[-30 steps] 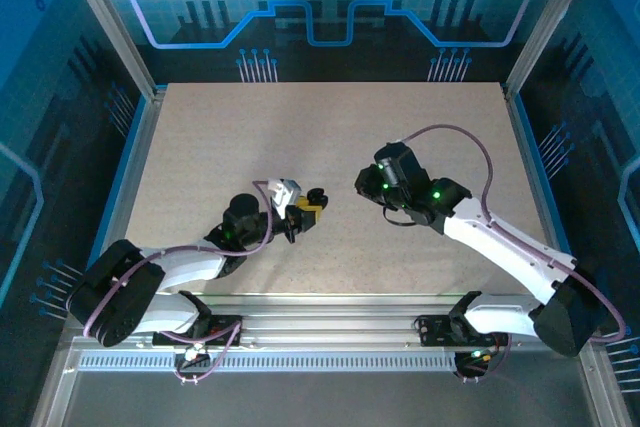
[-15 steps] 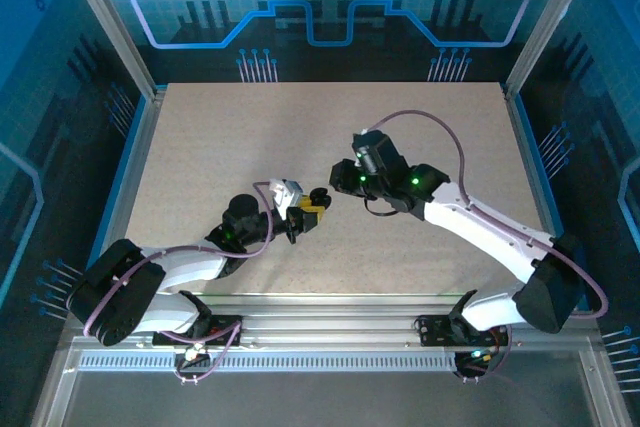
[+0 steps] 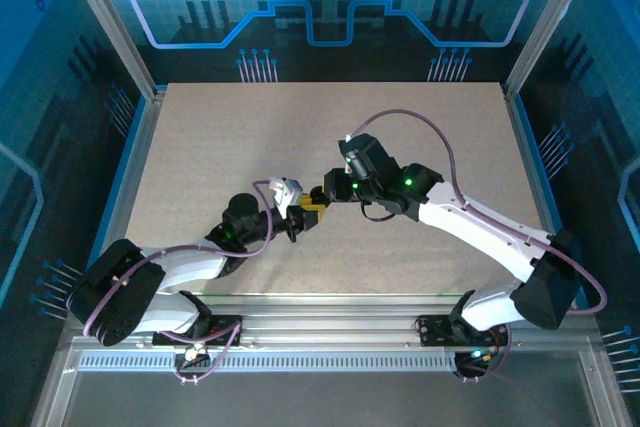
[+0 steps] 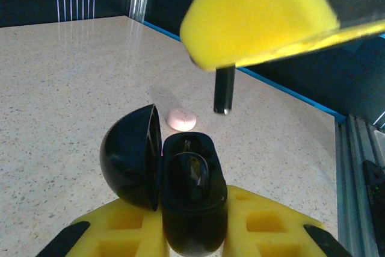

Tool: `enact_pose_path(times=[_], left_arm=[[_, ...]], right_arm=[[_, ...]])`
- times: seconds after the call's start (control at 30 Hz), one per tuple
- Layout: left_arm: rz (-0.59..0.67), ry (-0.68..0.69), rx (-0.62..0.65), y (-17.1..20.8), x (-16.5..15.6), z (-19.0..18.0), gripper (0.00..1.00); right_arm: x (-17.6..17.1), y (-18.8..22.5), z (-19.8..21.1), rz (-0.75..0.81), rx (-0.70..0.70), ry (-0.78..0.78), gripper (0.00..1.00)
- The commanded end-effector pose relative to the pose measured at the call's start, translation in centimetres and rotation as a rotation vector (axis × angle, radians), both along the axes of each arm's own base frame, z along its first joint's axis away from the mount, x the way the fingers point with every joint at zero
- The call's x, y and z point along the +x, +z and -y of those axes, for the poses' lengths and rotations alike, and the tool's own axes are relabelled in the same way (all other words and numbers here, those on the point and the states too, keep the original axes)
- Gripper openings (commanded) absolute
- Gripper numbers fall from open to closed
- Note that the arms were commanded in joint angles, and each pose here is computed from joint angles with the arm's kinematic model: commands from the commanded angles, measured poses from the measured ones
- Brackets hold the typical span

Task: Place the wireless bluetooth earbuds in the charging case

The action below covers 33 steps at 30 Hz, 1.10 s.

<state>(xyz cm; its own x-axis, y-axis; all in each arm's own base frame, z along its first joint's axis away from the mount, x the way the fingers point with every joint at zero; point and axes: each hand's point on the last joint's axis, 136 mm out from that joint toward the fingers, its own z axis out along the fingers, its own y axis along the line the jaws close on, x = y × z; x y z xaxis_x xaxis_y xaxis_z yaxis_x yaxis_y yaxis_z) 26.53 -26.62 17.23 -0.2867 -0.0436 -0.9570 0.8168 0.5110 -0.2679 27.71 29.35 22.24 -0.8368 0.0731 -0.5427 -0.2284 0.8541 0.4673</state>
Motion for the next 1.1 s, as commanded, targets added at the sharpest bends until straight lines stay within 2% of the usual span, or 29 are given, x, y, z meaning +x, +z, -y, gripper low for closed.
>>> enact_pose_path(times=[0.0,0.6,1.07], left_arm=[[0.099,-0.013,-0.049,3.2,0.0,0.4,0.21],[0.115,-0.013,-0.068,4.7,-0.5,0.1,0.21],[0.11,0.019,-0.087,4.9,-0.1,-0.2,0.21]], right_arm=[[-0.2,0.3,-0.2,0.029,-0.05,0.031,0.15],[0.1,0.2,-0.7,0.085,-0.093,0.058,0.15],[-1.4,0.1,-1.6,0.108,-0.155,0.16,0.15]])
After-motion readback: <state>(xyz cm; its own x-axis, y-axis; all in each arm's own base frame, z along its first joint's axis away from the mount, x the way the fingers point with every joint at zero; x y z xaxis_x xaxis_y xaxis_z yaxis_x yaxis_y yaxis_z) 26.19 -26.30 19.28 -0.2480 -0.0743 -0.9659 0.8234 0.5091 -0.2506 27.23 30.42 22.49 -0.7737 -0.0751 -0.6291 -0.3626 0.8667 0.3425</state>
